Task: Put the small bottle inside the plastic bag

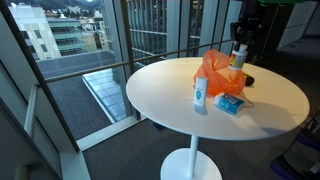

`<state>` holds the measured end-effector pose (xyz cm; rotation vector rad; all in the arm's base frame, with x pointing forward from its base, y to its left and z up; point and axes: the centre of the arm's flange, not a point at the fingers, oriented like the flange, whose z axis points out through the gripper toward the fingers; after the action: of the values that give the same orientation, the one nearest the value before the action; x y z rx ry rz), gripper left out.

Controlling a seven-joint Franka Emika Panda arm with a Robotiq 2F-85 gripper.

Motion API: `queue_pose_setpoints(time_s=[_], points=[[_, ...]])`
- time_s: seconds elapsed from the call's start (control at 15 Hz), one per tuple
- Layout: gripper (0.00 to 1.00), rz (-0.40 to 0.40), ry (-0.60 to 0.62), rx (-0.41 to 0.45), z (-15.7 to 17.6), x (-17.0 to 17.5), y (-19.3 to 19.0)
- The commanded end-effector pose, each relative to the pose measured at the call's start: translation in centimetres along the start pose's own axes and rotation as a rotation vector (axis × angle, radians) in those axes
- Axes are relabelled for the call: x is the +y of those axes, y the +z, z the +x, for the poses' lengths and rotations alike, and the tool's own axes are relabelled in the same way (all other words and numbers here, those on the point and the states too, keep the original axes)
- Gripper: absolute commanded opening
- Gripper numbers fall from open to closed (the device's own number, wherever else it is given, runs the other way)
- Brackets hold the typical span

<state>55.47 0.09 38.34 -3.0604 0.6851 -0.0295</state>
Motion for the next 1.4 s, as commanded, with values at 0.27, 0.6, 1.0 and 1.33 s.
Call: queue_pose_setpoints(time_s=[0.27, 0.6, 1.0, 1.33], points=[[0.19, -0.021, 0.025, 0.004, 3.8, -3.6, 3.2], [0.19, -0.022, 0.039, -0.020, 5.1, -5.1, 6.0], [0.19, -0.051, 0.034, -0.040, 5.2, -5.7, 8.5], [0.75, -0.051, 0.012, -0.028, 4.7, -5.9, 8.0]])
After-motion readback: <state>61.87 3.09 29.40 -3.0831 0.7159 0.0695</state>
